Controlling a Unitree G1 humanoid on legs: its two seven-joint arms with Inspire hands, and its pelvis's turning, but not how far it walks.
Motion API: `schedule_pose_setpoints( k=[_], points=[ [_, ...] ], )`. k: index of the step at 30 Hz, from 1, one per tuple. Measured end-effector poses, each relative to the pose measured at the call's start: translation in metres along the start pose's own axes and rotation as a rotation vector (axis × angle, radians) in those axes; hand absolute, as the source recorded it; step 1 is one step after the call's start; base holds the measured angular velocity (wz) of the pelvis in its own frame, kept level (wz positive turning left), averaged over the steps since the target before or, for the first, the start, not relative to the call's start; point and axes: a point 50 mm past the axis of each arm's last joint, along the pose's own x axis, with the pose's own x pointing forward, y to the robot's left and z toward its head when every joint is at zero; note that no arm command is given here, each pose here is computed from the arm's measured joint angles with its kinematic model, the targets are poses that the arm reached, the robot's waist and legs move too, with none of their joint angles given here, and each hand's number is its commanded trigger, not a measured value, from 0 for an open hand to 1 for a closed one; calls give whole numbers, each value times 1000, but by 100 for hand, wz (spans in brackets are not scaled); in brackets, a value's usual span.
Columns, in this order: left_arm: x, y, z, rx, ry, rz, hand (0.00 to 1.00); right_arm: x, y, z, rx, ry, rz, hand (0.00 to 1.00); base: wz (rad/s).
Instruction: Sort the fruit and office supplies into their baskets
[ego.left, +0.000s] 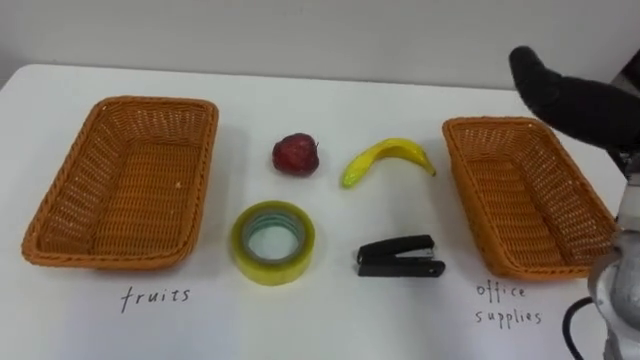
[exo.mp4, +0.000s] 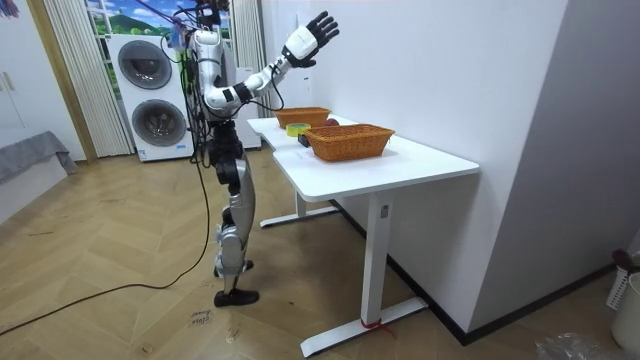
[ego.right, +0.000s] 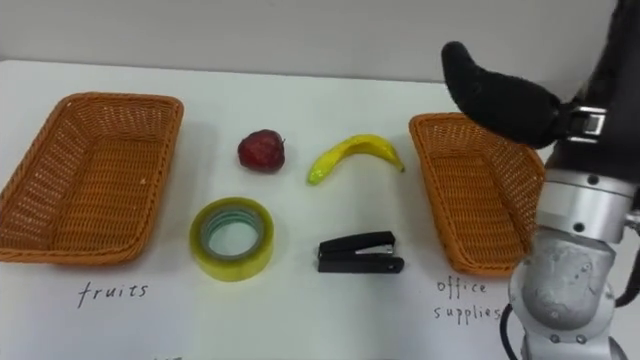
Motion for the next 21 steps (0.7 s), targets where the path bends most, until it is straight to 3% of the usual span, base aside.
schedule_pose_setpoints(
  k=[8, 21],
  points=[
    [0, 0, 2, 36, 3, -11, 0, -6, 19, -17, -41, 122, 283, 0, 0],
    [2, 3, 11, 38, -9, -5, 0, -16, 36, -31, -128, 218, 560, 0, 0]
  ],
)
